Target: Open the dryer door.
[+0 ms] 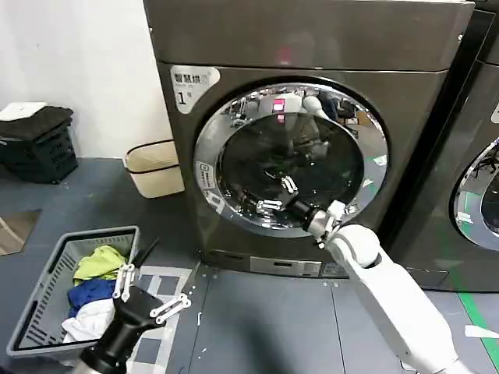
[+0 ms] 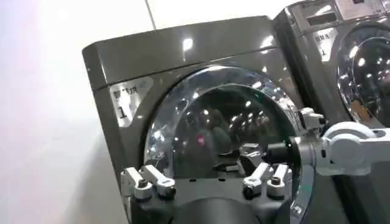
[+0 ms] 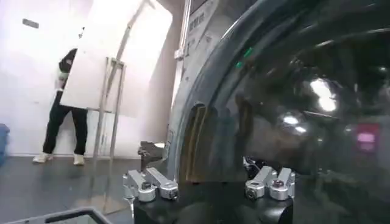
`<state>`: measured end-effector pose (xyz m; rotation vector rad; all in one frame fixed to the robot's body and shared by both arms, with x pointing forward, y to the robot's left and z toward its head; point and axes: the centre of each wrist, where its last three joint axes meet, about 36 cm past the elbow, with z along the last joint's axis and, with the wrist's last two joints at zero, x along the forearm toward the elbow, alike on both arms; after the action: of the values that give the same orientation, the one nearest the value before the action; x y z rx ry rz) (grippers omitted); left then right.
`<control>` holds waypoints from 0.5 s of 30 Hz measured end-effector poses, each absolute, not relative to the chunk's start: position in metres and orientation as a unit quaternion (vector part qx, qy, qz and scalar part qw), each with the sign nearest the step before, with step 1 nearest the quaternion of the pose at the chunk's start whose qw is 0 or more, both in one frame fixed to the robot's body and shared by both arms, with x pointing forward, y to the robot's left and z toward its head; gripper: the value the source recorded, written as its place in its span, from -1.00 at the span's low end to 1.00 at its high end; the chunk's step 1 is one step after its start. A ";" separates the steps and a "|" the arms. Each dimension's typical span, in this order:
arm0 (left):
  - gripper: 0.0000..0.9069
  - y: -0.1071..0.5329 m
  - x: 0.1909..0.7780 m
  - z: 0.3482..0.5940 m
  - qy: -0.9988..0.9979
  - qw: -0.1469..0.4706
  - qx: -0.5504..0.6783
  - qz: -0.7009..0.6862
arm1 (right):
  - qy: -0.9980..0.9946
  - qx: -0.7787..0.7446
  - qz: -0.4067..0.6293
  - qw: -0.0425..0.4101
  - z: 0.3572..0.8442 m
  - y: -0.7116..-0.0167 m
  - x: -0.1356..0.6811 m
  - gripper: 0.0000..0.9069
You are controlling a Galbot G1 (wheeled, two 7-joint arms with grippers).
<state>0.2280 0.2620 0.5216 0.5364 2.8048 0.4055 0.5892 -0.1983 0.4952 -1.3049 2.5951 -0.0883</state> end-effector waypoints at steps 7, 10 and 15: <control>1.00 0.263 0.228 0.522 0.965 0.128 0.182 0.140 | 0.884 -0.452 -0.027 0.116 0.495 -0.187 0.595 1.00; 1.00 0.263 0.227 0.521 0.965 0.127 0.182 0.140 | 0.883 -0.454 -0.026 0.115 0.495 -0.182 0.598 1.00; 1.00 0.263 0.226 0.522 0.965 0.128 0.180 0.140 | 0.882 -0.456 -0.023 0.115 0.496 -0.170 0.605 1.00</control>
<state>0.2264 0.2628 0.5222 0.5236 2.8076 0.4066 0.6048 -0.1695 0.4956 -1.3371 2.5854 -0.0683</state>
